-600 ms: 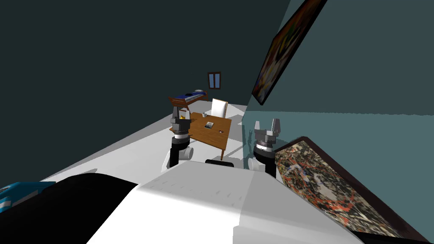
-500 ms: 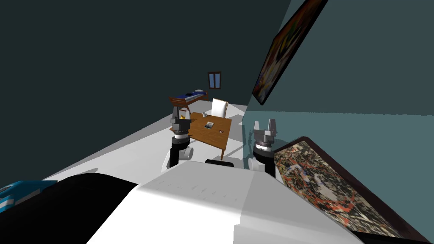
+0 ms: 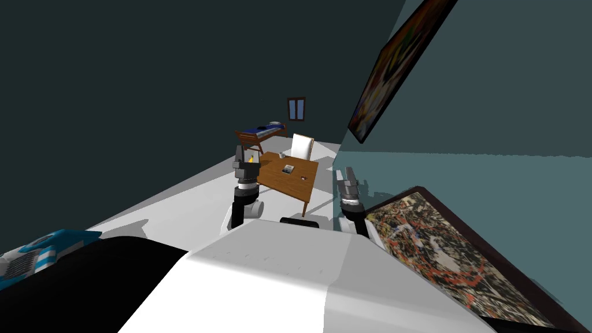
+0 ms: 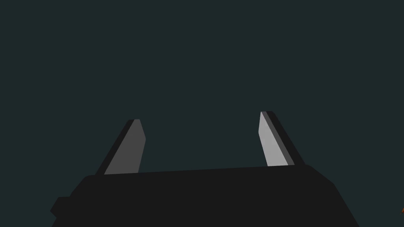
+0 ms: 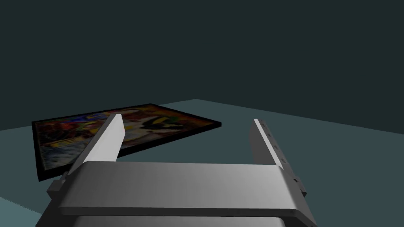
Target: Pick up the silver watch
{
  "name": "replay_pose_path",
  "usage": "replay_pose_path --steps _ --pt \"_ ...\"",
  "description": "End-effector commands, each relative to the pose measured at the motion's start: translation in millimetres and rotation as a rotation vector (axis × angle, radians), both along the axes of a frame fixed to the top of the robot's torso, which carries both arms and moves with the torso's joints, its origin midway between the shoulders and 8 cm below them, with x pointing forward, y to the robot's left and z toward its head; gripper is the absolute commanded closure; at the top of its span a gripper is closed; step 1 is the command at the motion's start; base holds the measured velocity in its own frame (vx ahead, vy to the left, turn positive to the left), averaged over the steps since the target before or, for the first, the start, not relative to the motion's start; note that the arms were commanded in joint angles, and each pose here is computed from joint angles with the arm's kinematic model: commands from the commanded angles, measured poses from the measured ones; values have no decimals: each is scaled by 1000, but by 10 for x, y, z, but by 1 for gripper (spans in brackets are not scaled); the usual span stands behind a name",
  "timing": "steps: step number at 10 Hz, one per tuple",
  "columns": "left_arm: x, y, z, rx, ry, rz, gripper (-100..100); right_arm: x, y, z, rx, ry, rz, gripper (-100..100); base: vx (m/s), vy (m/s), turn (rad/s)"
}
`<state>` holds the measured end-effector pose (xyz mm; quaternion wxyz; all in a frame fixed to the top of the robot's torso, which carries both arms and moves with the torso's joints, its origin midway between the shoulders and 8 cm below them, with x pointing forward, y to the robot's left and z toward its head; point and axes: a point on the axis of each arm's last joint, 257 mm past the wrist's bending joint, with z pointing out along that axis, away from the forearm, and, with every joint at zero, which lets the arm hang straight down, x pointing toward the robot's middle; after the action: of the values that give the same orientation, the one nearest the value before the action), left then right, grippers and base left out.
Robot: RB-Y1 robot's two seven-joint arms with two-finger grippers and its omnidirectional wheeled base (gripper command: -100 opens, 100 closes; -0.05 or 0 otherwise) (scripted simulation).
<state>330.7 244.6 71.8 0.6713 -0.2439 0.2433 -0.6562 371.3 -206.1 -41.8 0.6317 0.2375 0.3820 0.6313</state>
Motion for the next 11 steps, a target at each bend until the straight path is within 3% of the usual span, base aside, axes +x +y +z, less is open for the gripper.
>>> replay_pose_path --steps 1,8,11 --pt "0 0 0 0 0 0 0 71 86 -208 -80 36 31 -100 -56 10 100" --pt "0 0 0 0 0 0 0 241 236 -976 -289 170 86 -100 -32 3 82" --pt "0 0 0 0 0 0 0 303 271 -1380 -424 233 124 -100 -29 10 122"
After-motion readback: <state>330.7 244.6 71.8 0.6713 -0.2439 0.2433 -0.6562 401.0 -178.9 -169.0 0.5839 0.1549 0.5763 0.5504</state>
